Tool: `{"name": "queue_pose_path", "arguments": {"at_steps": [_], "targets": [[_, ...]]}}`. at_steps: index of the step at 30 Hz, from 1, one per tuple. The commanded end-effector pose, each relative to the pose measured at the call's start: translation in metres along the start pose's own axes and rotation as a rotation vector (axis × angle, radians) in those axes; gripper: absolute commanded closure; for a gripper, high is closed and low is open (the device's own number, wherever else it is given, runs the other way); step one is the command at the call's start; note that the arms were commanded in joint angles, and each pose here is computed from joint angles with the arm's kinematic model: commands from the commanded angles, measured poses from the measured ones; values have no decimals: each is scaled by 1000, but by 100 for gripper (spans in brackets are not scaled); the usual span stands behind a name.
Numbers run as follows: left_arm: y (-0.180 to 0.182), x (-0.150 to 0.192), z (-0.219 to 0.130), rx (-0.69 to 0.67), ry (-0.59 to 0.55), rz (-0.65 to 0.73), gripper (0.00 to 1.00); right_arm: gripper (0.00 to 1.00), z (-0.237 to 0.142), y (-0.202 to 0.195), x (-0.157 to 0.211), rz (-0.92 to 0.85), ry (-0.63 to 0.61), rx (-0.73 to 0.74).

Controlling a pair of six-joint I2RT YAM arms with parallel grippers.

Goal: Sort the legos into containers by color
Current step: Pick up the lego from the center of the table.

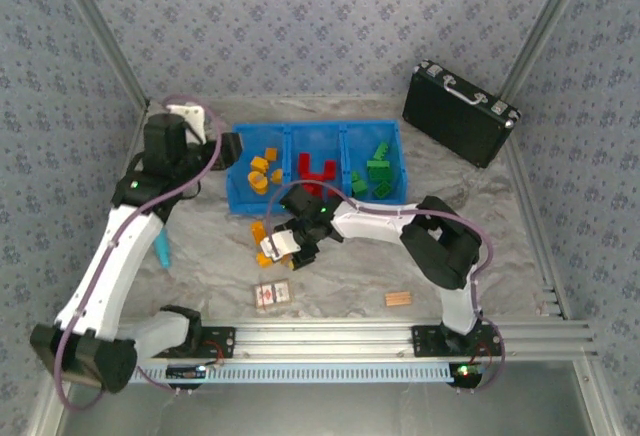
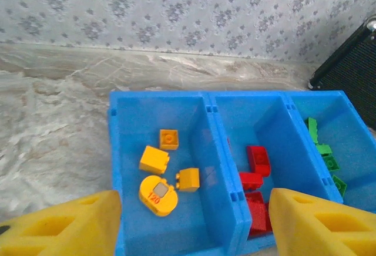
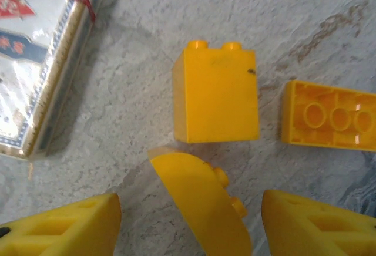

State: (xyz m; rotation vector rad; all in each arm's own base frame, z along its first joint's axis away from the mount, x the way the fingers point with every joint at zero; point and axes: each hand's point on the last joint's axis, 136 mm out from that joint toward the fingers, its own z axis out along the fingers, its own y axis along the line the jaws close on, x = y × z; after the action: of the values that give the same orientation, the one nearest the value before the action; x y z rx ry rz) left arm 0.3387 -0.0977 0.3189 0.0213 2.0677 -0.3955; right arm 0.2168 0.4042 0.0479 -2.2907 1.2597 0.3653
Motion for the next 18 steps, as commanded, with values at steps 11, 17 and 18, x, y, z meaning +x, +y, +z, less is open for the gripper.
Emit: {"name": "queue_pose_path", "arguments": {"at_steps": [11,17,18], "targets": [[29,55,-5,-58,138,-40,32,70,16,8,11,-7,72,-27],[32,77,-19,-63,180,-52,33,74,5,10,10,3,79,-44],[33,82,-23,-67,187,-59,33,74,2,9,9,16,82,-50]]}}
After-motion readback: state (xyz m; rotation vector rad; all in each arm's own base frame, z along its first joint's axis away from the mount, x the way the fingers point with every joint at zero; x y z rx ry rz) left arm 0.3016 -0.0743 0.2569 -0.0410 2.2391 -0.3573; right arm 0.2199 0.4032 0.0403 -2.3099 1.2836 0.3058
